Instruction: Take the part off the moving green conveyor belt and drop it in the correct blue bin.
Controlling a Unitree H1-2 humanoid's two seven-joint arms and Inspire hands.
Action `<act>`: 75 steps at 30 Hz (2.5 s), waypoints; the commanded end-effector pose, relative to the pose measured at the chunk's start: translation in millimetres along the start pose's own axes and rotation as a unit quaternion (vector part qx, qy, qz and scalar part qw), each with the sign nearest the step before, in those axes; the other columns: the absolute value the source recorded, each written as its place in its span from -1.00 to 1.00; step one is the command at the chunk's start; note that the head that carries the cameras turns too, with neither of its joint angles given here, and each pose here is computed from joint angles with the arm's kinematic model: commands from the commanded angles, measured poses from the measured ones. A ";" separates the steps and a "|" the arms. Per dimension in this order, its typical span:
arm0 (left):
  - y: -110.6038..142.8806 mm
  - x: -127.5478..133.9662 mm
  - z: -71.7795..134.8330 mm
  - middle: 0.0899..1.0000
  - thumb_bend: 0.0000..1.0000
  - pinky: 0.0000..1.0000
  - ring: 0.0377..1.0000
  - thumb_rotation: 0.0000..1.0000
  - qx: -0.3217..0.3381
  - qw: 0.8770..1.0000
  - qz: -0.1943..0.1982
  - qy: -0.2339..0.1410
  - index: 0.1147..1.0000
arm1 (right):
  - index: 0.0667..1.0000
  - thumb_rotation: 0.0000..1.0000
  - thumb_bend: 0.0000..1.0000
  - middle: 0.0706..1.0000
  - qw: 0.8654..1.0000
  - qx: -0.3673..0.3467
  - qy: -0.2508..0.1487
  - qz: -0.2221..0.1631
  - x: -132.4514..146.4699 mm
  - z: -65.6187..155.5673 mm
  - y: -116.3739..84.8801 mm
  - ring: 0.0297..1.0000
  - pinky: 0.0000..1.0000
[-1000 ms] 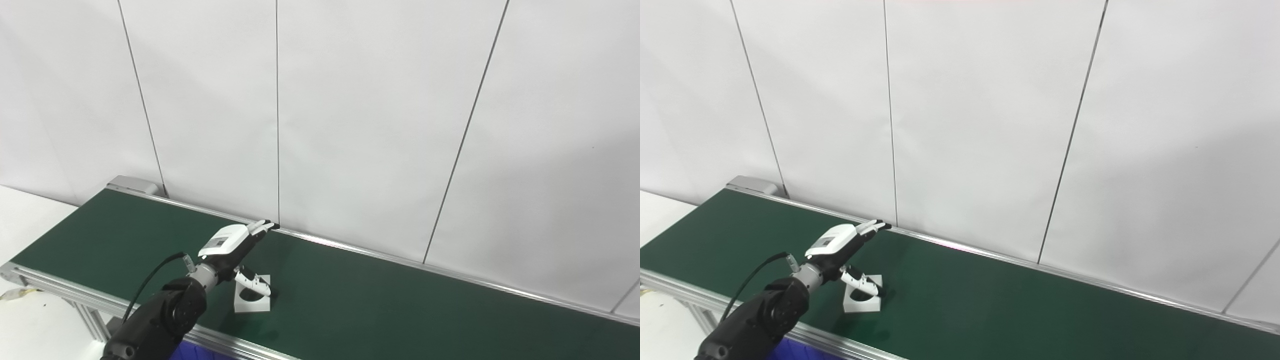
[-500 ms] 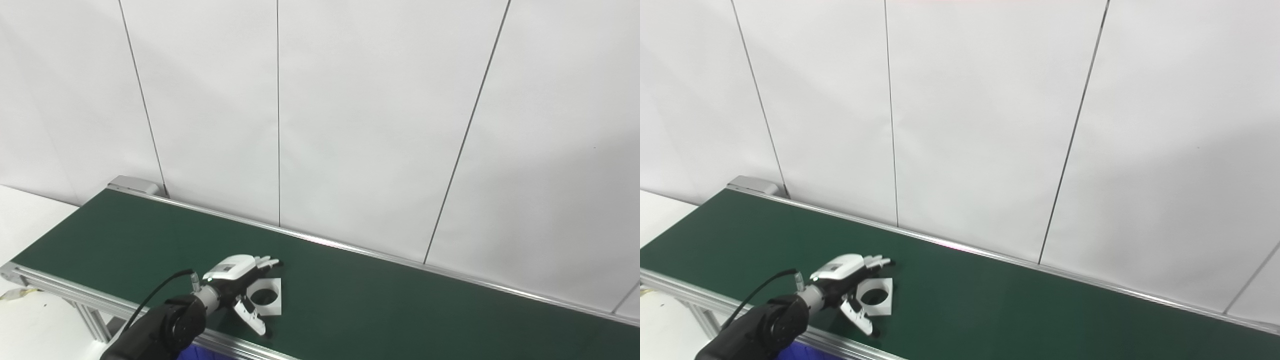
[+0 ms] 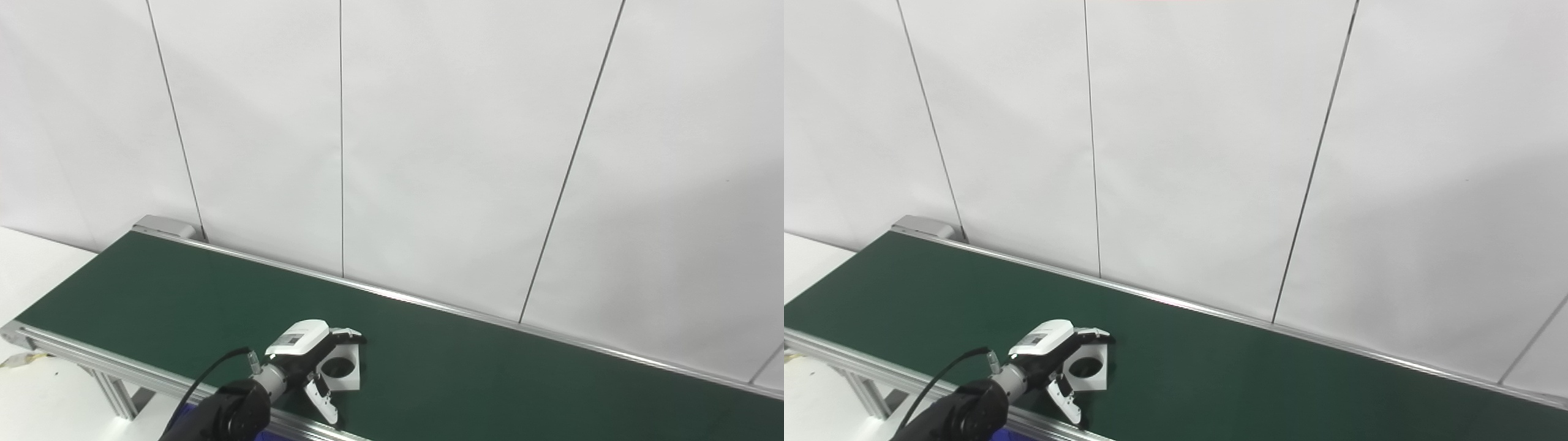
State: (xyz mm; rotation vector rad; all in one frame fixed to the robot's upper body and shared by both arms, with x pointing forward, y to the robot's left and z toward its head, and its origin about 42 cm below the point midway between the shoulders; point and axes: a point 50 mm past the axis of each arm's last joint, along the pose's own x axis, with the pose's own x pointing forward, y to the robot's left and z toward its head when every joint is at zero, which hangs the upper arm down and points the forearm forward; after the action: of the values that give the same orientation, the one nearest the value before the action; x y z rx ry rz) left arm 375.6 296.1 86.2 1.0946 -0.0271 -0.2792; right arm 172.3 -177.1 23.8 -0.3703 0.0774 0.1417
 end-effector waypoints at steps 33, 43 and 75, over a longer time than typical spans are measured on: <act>66.0 -43.4 29.3 -0.08 0.00 -0.11 -0.18 -1.00 -0.083 0.978 0.168 -0.089 -0.12 | 0.55 -1.00 0.59 0.55 0.999 0.008 -0.050 -0.017 -0.9 21.7 2.3 0.53 0.39; 71.5 -72.4 32.4 -0.08 -0.01 -0.20 -0.22 -1.00 -0.146 0.961 0.192 -0.134 -0.10 | 0.53 -1.00 0.66 0.52 0.999 0.003 -0.051 -0.020 -2.2 35.5 5.8 0.51 0.39; -25.7 -146.2 71.8 -0.10 0.00 -0.12 -0.15 -1.00 -0.320 0.931 0.076 -0.161 -0.13 | 0.65 -0.99 0.41 0.61 0.998 0.001 -0.053 -0.032 5.7 82.7 15.3 0.60 0.48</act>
State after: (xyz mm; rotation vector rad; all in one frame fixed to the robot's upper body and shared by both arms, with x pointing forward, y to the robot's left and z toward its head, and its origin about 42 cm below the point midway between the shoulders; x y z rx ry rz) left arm 218.5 260.0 103.5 0.3953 -0.2542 -0.2923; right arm 174.3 -135.0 79.8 -0.3745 0.0082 0.1066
